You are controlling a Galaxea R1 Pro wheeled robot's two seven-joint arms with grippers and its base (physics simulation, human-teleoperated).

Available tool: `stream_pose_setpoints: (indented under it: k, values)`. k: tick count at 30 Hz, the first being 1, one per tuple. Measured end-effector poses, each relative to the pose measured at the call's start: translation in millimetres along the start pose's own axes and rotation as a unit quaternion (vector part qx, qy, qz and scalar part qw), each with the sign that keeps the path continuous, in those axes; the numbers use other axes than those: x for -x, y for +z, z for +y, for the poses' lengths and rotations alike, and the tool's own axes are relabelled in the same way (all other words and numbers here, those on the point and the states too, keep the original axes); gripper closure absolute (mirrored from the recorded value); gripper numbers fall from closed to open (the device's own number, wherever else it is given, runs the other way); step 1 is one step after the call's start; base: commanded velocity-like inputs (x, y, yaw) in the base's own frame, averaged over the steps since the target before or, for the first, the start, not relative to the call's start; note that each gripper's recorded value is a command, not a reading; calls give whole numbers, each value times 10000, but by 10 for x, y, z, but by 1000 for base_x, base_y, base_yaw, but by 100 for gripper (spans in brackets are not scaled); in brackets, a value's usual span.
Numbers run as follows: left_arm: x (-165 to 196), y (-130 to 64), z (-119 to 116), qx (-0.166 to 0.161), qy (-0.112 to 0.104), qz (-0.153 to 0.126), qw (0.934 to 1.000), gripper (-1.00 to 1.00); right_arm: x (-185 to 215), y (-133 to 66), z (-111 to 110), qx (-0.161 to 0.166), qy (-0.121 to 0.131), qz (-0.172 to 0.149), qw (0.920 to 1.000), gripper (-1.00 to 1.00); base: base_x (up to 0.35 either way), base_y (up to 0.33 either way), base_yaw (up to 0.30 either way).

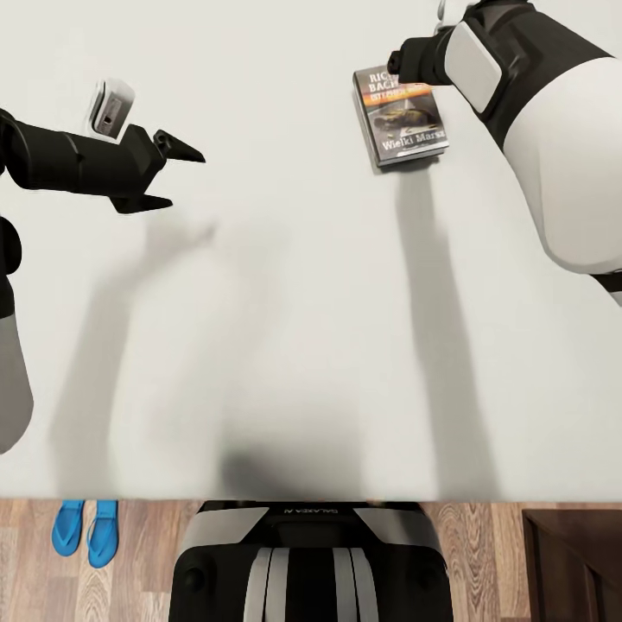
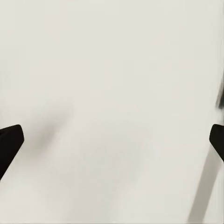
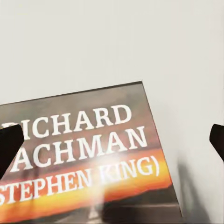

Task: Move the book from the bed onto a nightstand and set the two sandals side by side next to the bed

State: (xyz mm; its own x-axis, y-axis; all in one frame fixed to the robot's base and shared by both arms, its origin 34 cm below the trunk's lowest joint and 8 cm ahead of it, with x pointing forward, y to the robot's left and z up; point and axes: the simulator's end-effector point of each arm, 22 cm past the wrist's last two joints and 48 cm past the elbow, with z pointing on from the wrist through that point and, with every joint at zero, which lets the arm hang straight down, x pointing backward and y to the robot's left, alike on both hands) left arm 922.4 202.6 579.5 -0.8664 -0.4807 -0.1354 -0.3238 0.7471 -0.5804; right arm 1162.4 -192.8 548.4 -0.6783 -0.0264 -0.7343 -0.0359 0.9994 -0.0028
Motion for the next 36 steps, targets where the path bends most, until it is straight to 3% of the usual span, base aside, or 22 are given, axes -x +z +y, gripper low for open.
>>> stream_pose_setpoints:
  k: [21, 36]
  values:
    - [4, 2, 10, 11, -6, 0, 10000, -100, -47, 22, 54, 60, -43, -64, 10000, -100, 25, 0, 0]
    - [-1, 3, 7, 10, -6, 4, 10000, -100, -280, 68, 48, 68, -30, 68, 9999, -100, 0, 0, 0]
